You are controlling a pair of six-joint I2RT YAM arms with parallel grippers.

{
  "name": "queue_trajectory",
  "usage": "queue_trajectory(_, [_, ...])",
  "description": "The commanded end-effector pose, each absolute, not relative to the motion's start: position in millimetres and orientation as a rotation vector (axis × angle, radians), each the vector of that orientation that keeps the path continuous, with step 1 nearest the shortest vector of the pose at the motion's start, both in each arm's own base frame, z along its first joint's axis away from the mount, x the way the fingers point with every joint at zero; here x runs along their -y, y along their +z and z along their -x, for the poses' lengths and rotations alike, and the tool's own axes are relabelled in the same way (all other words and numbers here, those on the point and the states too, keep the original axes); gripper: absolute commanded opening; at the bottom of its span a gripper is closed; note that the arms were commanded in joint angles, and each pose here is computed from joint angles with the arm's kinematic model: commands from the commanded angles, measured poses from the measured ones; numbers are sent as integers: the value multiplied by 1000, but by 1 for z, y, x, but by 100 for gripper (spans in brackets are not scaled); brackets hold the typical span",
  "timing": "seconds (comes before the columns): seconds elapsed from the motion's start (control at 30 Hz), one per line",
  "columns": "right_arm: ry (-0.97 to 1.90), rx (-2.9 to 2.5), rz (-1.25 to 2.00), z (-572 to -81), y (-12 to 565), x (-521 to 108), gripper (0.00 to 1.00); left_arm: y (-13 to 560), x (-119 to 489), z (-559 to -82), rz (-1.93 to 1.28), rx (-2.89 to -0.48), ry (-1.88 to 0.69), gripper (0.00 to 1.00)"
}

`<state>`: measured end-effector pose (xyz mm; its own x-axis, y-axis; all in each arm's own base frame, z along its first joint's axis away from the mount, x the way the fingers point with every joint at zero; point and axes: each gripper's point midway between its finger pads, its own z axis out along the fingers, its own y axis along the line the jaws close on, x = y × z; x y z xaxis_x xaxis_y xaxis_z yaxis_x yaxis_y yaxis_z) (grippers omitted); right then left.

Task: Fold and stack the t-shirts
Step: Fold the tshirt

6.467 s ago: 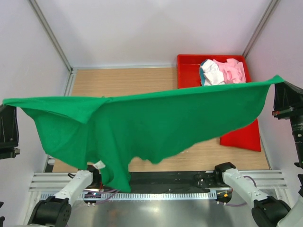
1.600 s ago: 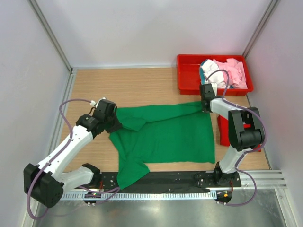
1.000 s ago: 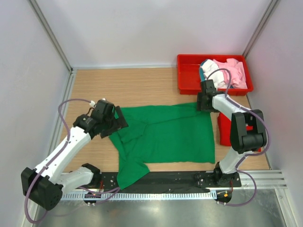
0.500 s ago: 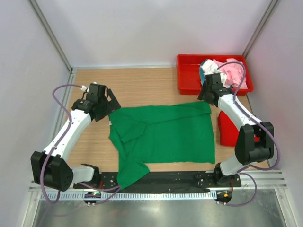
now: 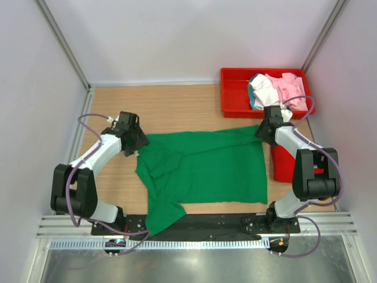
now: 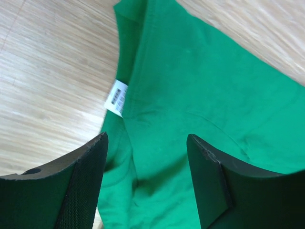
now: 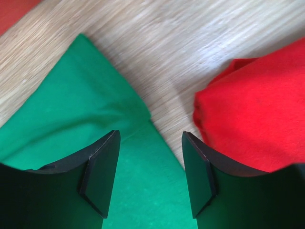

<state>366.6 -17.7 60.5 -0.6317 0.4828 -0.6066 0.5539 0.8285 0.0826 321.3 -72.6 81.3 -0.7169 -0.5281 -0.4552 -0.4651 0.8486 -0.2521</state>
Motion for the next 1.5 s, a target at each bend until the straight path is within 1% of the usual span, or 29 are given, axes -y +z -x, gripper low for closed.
queue_trajectory(0.0, [-89, -2286, -822, -379, 67, 22, 60, 74, 64, -341, 748, -2439, -147, 66])
queue_trajectory(0.2, [-77, -2309, -807, -379, 58, 20, 58, 53, 57, -355, 745, -2436, -90, 61])
queue_trajectory(0.3, [-70, -2322, -803, -382, 56, 18, 57, 51, 58, -363, 737, -2411, -107, 52])
queue_trajectory(0.33, [-73, -2323, -802, -383, 56, 19, 56, 49, 58, -365, 738, -2406, -103, 44])
queue_trajectory(0.4, [-82, -2326, -801, -384, 54, 20, 56, 45, 55, -365, 756, -2399, -90, 34])
queue_trajectory(0.43, [-92, -2324, -799, -386, 55, 21, 56, 42, 53, -366, 767, -2397, -83, 26])
queue_trajectory(0.5, [-95, -2322, -800, -387, 56, 21, 56, 39, 50, -363, 789, -2396, -77, 15])
queue_trajectory(0.53, [-92, -2316, -803, -388, 58, 21, 55, 38, 48, -363, 797, -2392, -65, 3])
queue_trajectory(0.57, [-98, -2302, -833, -388, 59, 31, 55, 39, 46, -360, 810, -2388, -59, 0])
queue_trajectory(0.73, [-53, -2275, -843, -391, 65, 28, 54, 43, 25, -347, 875, -2370, 13, 0])
queue_trajectory(0.87, [-13, -2265, -851, -390, 64, 24, 54, 49, 11, -345, 915, -2350, 24, 0])
queue_trajectory(0.97, [37, -2247, -862, -392, 65, 18, 53, 53, 9, -348, 905, -2349, 11, 0])
queue_trajectory(1.1, [167, -2180, -877, -404, 74, 5, 52, 54, 15, -351, 881, -2362, -35, 0])
queue_trajectory(1.23, [304, -2148, -905, -410, 70, -11, 51, 52, 18, -354, 866, -2372, -47, 0])
queue_trajectory(1.47, [325, -2156, -951, -403, 58, -14, 50, 54, 19, -367, 857, -2368, -49, 0])
